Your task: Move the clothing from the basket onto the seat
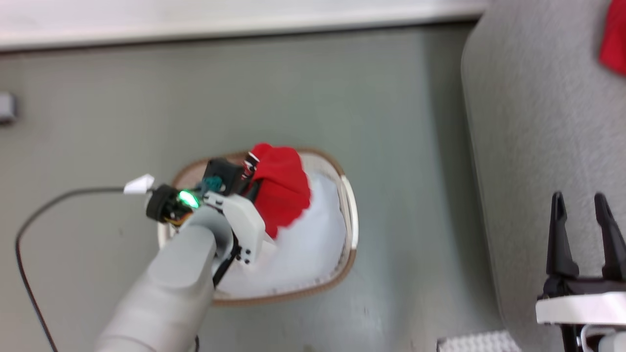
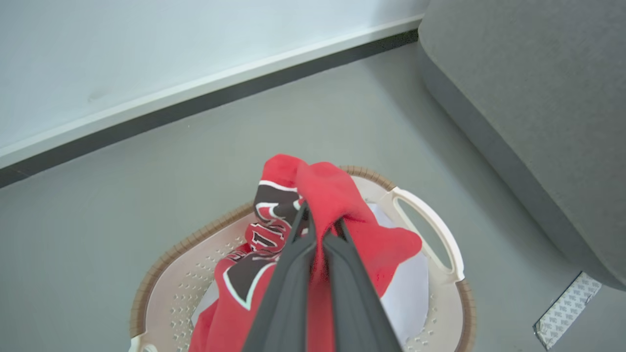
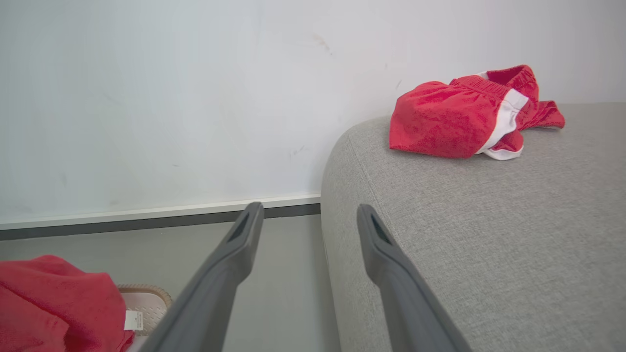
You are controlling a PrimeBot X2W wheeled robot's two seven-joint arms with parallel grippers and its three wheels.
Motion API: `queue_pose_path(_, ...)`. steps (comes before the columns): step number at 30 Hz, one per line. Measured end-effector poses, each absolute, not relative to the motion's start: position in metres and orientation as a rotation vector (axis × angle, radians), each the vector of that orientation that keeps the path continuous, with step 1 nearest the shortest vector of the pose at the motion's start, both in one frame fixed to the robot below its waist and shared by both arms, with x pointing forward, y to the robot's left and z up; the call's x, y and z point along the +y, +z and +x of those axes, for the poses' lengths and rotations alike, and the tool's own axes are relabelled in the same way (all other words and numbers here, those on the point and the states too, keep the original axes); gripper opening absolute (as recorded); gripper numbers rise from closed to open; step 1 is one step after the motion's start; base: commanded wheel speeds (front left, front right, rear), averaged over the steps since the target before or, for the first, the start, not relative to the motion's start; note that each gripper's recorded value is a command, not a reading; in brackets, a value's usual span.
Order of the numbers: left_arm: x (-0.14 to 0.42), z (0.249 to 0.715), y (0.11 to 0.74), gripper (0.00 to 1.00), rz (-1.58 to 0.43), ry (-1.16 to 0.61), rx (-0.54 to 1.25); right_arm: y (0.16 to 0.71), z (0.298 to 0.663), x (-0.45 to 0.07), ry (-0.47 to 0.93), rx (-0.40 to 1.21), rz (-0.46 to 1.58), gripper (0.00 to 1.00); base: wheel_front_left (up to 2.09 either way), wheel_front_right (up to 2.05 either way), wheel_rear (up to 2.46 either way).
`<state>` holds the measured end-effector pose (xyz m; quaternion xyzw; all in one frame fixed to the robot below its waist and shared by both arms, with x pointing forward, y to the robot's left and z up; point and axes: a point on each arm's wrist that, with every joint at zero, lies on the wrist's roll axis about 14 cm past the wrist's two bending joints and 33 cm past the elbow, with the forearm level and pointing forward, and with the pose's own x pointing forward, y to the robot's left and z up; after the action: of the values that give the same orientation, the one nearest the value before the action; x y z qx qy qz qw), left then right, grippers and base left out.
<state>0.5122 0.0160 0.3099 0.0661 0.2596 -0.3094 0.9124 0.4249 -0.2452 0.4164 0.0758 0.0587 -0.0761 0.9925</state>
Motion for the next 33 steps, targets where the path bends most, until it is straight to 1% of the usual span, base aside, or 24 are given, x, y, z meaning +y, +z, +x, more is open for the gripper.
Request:
queue_pose_path(4,0.022,0.508,0.352,0.00,0.046,-0.582,0.445,0.436,0.410,-0.245,-0.153,0.079,0.156,1.00,0.00,0.00,0.00)
queue_pose_path(8,0.032,0.499,0.392,0.00,0.008,-0.547,0.352,0.454,0.395,-0.241,-0.138,0.042,0.150,1.00,0.00,0.00,0.00)
queue_pose_path(12,0.042,0.491,0.446,0.00,-0.041,-0.494,0.196,0.471,0.381,-0.235,-0.117,0.003,0.139,1.00,0.00,0.00,0.00)
queue_pose_path(19,0.071,0.450,0.503,0.00,-0.082,-0.401,0.019,0.497,0.356,-0.224,-0.079,-0.063,0.115,1.00,0.00,0.00,0.00)
queue_pose_path(25,0.088,0.418,0.530,0.00,-0.101,-0.361,-0.074,0.513,0.346,-0.218,-0.040,-0.109,0.088,1.00,0.00,0.00,0.00)
queue_pose_path(33,0.109,0.391,0.538,0.00,-0.109,-0.313,-0.111,0.521,0.341,-0.210,-0.001,-0.133,0.069,1.00,0.00,0.00,0.00)
